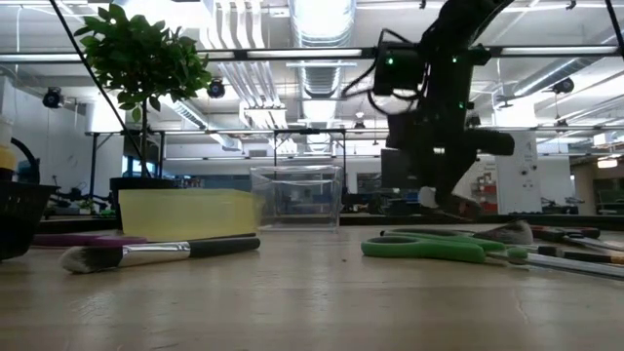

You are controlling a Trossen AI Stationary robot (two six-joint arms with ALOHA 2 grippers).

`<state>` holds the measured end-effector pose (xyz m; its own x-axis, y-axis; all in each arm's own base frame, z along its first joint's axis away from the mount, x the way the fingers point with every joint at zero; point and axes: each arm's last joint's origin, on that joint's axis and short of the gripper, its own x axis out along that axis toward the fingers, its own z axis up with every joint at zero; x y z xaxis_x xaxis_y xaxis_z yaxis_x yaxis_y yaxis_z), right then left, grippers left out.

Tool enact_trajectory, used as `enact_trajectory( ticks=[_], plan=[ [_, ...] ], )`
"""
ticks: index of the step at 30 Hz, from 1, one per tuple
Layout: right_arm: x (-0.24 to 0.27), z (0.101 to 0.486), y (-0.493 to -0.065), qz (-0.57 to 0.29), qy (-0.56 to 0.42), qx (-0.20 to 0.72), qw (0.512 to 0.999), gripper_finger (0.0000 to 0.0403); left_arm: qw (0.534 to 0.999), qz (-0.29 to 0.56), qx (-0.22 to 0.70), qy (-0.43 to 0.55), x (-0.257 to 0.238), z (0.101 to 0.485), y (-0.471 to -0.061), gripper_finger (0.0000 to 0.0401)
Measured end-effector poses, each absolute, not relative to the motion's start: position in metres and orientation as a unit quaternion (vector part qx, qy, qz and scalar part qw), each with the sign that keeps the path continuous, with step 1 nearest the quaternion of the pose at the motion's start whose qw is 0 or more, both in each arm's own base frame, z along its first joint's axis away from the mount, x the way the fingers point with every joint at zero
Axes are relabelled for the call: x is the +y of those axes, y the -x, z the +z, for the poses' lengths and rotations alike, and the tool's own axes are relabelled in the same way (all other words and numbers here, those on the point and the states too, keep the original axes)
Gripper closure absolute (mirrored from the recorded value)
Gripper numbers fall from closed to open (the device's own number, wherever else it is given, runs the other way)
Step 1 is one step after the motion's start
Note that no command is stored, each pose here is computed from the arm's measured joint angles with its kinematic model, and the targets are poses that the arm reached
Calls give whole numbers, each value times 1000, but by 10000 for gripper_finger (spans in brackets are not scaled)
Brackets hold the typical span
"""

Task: Pick & Place Paint Supplies
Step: Put the green paint bottle into the black bin

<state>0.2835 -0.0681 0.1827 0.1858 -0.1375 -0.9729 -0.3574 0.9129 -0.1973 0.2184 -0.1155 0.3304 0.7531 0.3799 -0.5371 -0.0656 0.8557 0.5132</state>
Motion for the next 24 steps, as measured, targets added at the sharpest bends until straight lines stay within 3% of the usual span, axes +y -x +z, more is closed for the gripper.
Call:
enact_trajectory(
  ticks=[5,12,21,24],
  plan=[
    [-66,196,-281,74,167,597,781,268,906,123,329,-238,-116,330,-218,231],
    [-69,199,-278,68,164,592,786,273,908,121,329,-229,-116,330,-218,231],
    [-73,185,-290,71,140,573,804,272,909,116,331,-227,-116,330,-218,231],
    [-75,174,-293,73,131,587,795,256,909,116,331,-226,-116,330,-218,231]
  ],
)
